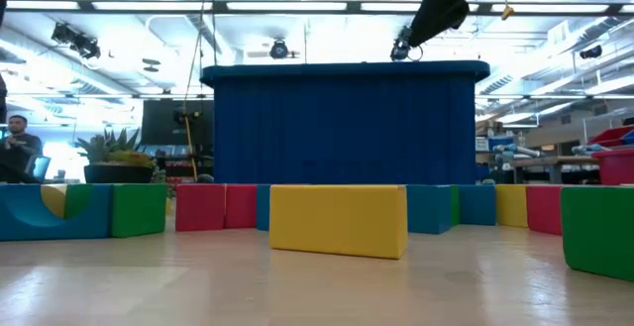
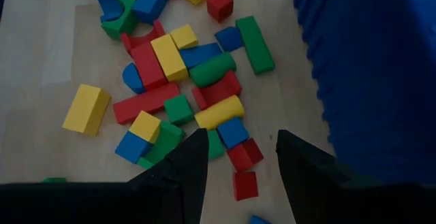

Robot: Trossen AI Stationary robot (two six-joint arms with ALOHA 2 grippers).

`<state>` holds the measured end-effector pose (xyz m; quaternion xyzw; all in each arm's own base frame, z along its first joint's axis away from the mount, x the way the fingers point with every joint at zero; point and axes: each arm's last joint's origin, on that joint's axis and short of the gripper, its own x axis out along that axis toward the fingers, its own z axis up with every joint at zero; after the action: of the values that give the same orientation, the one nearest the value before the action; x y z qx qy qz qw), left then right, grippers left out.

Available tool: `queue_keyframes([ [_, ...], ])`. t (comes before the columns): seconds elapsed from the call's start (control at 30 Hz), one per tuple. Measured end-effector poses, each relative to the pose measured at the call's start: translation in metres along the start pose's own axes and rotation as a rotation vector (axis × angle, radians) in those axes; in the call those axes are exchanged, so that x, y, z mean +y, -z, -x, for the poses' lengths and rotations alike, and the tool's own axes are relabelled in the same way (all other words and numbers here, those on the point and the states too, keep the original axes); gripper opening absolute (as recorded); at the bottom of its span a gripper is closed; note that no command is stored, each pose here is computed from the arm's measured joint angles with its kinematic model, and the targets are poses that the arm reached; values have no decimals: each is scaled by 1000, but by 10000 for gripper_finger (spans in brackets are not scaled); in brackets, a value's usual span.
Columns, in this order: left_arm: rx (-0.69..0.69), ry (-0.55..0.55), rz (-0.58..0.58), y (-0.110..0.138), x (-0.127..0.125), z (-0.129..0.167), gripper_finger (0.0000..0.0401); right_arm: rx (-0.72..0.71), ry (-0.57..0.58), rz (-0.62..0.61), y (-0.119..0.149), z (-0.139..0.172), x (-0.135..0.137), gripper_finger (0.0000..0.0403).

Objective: Sort blocks
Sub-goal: Put the green block with the other green blocks into the blue bin

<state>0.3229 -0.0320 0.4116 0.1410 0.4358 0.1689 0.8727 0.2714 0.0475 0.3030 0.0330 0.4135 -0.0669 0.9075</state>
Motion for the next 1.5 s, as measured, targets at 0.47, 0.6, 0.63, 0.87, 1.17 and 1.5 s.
queue_keyframes([
  [0.47,-486,-153,206,-47,147,-44,38,-37,38,-7,-3,0,-1,159],
  [0.6,-607,-130,259,-50,182,-85,38,-39,38,-35,-3,0,-1,160],
  [0.63,-622,-129,270,-50,188,-96,38,-38,38,-42,-3,0,-1,160],
  [0.87,-622,-165,407,-41,209,-185,49,-41,38,-79,-3,0,-1,160],
  [1.17,-546,-74,580,-21,228,-212,145,-45,36,-80,-3,0,-1,160],
  [1.5,-519,-62,461,-45,235,-129,198,-47,37,-77,-4,0,0,157],
])
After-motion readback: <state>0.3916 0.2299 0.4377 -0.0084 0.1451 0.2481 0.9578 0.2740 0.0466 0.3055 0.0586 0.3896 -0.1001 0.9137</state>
